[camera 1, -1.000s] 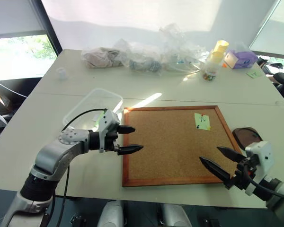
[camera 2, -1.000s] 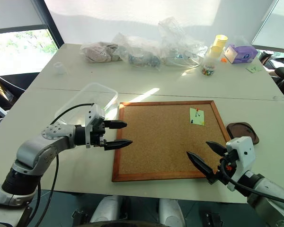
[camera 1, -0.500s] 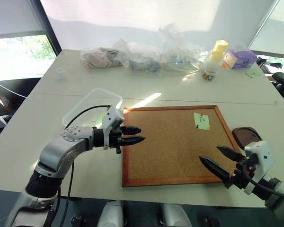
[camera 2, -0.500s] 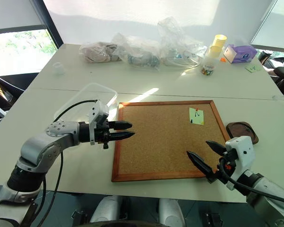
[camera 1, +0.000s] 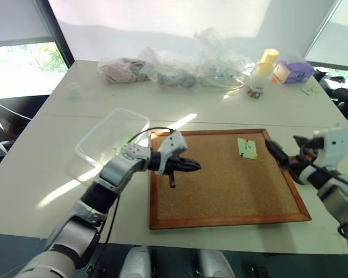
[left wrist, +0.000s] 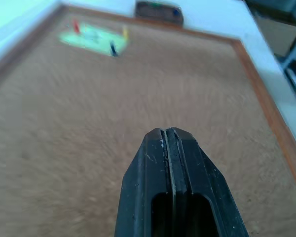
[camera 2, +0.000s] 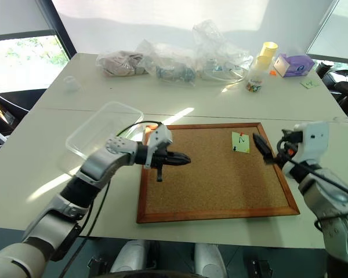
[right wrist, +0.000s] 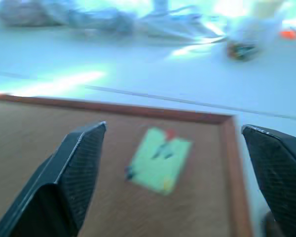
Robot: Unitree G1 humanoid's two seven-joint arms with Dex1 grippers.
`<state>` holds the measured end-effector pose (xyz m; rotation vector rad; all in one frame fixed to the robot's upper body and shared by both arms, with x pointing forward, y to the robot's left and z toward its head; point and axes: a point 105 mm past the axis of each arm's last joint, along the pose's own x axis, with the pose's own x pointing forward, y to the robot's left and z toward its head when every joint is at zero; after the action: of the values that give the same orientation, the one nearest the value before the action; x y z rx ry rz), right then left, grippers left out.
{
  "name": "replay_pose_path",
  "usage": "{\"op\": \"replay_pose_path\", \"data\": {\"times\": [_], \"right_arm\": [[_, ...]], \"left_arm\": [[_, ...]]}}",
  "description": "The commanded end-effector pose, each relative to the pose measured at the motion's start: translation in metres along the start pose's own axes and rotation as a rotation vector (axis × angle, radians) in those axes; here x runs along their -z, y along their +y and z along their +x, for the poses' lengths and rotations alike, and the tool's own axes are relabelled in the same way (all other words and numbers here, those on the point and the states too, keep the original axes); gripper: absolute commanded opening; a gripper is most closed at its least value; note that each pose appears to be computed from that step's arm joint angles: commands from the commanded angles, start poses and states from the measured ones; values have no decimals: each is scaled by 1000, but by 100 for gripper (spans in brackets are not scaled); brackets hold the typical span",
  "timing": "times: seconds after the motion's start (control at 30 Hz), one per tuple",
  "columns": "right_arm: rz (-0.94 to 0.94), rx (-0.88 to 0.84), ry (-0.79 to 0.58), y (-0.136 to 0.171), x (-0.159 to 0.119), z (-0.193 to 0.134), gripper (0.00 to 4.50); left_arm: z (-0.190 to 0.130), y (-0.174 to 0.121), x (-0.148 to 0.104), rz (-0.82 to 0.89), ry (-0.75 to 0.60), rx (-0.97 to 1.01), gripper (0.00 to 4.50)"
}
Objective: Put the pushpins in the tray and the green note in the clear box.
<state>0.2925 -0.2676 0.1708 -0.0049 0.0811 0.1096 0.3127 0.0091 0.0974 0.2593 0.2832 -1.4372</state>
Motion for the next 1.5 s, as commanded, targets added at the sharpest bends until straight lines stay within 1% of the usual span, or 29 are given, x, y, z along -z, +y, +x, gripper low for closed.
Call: {"op": "replay_pose_path", "data": {"times": [0.03, 0.13, 0.2, 0.27, 0.43, 0.7, 0.8, 0.87, 0.9, 0.93, 1.0, 1.03, 1.1, 1.23, 1.33, 1.5], "right_arm": [[1, 6, 15, -2, 4, 18, 450], [3, -24, 83, 2, 21, 42, 450], [8, -23, 113, 0, 29, 57, 450], [24, -21, 121, -2, 31, 67, 450], [34, -29, 126, -3, 32, 81, 450], [27, -46, 136, -3, 35, 89, 450], [18, -48, 144, -2, 38, 91, 364], [22, -51, 150, 0, 41, 93, 267], [23, -51, 152, 0, 42, 94, 210], [25, -51, 153, 0, 43, 95, 167], [48, -53, 159, 0, 46, 95, 50], [65, -53, 163, 0, 48, 95, 3], [95, -61, 160, 1, 48, 95, 3], [97, -52, 151, -1, 47, 93, 3], [90, -43, 113, -3, 40, 91, 3], [37, -30, 64, -5, 32, 87, 3]], "left_arm": [[5, 14, 4, 100, 53, -32, 1], [9, 16, 6, 93, 41, -28, 1], [8, 17, 12, 125, 79, -32, 1], [8, 18, 18, 153, 109, -41, 1], [10, 15, 18, 144, 96, -44, 1], [11, 11, 19, 141, 91, -47, 1], [11, 11, 18, 145, 91, -47, 0], [12, 11, 18, 145, 90, -46, 0], [12, 10, 18, 145, 89, -45, 0], [12, 10, 17, 144, 89, -43, 0], [12, 10, 17, 144, 89, -41, 0], [12, 10, 17, 145, 89, -41, 0], [11, 10, 17, 145, 90, -42, 0], [11, 10, 16, 147, 92, -45, 0], [10, 9, 18, 151, 102, -35, 0], [9, 7, 28, 180, 169, -23, 0]]}}
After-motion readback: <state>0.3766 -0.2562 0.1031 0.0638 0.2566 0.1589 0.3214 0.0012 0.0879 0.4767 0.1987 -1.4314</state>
